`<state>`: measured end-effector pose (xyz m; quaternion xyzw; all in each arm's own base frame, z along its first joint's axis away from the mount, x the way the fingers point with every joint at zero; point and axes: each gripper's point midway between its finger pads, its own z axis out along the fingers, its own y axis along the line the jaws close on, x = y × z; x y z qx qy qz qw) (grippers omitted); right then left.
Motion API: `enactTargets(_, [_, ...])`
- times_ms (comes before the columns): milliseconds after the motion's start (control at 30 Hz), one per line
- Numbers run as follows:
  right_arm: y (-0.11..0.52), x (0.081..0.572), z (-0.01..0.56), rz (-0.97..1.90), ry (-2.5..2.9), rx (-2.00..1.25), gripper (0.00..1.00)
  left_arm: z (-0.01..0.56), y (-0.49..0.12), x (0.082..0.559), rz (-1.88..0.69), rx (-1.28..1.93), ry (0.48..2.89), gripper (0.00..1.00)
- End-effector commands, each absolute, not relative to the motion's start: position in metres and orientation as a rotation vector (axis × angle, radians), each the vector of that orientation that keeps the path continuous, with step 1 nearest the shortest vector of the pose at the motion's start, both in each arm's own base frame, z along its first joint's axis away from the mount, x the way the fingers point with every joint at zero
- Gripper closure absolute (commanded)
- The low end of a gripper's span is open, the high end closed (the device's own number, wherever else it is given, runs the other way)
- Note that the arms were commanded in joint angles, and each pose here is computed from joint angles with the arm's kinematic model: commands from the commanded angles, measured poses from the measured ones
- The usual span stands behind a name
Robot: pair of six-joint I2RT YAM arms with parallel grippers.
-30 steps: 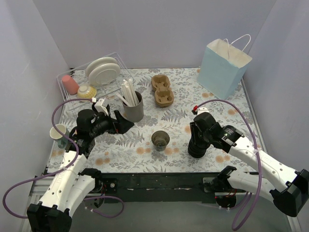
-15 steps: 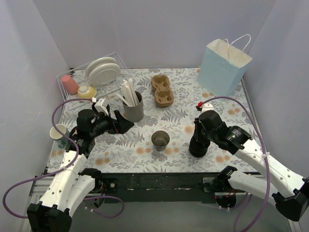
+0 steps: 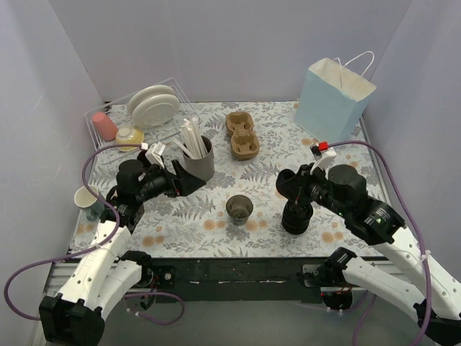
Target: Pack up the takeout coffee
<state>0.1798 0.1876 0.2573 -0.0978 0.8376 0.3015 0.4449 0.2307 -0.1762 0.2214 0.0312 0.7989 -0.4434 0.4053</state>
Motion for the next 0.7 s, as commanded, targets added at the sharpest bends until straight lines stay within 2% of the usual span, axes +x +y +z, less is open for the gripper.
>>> enactTargets(0, [0.221, 0.162, 0.336, 1.124, 1.764, -0.276, 0.85, 0.291, -0.205, 0.219, -1.371, 0.139, 1.827, 0.14])
enactTargets(133, [0.228, 0.153, 0.348, 1.22, 1.684, -0.305, 0.85, 0.324, -0.231, 0.202, -1.56, 0.176, 1.735, 0.17])
enactTargets(333, [0.234, 0.14, 0.368, 1.387, 1.574, -0.277, 0.86, 0.333, -0.271, 0.198, -1.643, 0.236, 1.687, 0.23])
enactTargets(667, [0.234, 0.133, 0.374, 1.445, 1.542, -0.274, 0.86, 0.357, -0.325, 0.179, -1.799, 0.354, 1.579, 0.27])
